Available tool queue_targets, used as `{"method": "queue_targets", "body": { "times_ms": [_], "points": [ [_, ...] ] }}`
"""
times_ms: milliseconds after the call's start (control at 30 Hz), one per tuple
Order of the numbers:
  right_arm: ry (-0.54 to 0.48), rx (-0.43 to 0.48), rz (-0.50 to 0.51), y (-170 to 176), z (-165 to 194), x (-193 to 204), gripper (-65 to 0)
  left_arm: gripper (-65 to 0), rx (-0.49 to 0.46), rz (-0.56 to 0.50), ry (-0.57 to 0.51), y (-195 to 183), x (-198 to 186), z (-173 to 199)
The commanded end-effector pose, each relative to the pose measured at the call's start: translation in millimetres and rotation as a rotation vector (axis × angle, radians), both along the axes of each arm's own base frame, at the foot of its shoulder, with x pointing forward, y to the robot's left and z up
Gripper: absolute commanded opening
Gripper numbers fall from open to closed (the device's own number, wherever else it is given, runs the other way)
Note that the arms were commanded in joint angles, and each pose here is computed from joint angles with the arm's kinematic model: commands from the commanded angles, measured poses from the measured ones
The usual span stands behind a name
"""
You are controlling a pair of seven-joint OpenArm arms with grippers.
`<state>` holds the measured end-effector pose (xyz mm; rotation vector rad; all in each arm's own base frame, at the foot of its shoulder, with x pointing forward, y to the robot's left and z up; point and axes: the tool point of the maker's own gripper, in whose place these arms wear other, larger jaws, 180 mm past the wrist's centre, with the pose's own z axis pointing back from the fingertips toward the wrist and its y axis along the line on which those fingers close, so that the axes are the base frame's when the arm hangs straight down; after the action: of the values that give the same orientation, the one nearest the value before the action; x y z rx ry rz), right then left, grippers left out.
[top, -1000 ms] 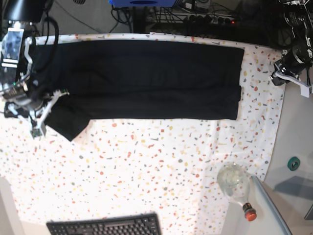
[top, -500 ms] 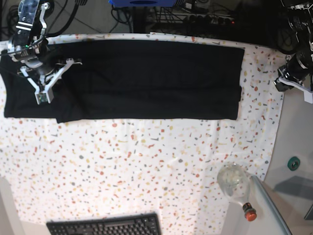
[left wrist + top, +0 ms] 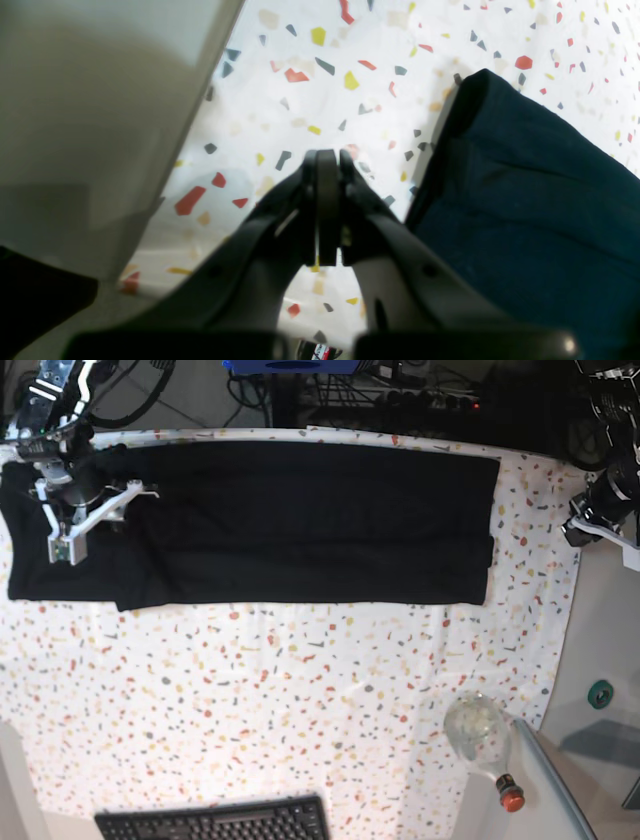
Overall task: Layout the t-shirt on the table in an organized manner, then fold the t-shirt properly
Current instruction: 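Tuck the hanging sleeve under the strip with the right gripper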
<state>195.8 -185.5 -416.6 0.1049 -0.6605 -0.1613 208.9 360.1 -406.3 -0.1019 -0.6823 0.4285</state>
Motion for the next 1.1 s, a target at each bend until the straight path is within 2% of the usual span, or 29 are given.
{"method": "queue_targets", "body": {
  "times_ms": [0, 100, 233, 333, 433, 567, 767, 933, 1000, 1067],
  "points": [
    [-0.07, 0.005, -0.026, -9, 17, 7, -43.7, -65.0, 0.028, -0.007, -0.04, 8, 9, 14],
    [-0.132, 0.008, -0.075, -21, 35, 12, -46.8, -65.0, 0.033, -0.008, -0.04, 10, 9, 15],
    [-0.172, 0.006, -0.073, -23, 44, 37, -65.0, -65.0, 0.034, -0.007, -0.042, 10, 10, 15],
    [-0.136, 0.054, -0.054, -19, 20, 59, -65.0, -65.0, 0.029, -0.006, -0.042, 9, 9, 14],
    [-0.059, 0.082, -0.091, -31, -10, 64, -65.0, -65.0, 0.029, -0.006, -0.042, 9, 9, 14],
    [0.011, 0.068, -0.157, -49, -33, 43, -65.0, -65.0, 0.033, -0.004, -0.044, 10, 10, 16],
    [0.122, 0.078, -0.167, -40, -58, -12, -65.0, -65.0, 0.034, -0.004, -0.042, 11, 9, 16],
    [0.134, 0.069, -0.158, -35, -53, -27, -65.0, -65.0, 0.033, -0.005, -0.048, 11, 12, 17],
    [0.125, 0.061, -0.148, -32, -41, -26, -65.0, -65.0, 0.033, -0.004, -0.059, 11, 17, 19],
    [0.072, 0.034, -0.134, -33, -18, -14, -65.0, -65.0, 0.025, 0.006, -0.049, 13, 15, 14]
  ]
}}
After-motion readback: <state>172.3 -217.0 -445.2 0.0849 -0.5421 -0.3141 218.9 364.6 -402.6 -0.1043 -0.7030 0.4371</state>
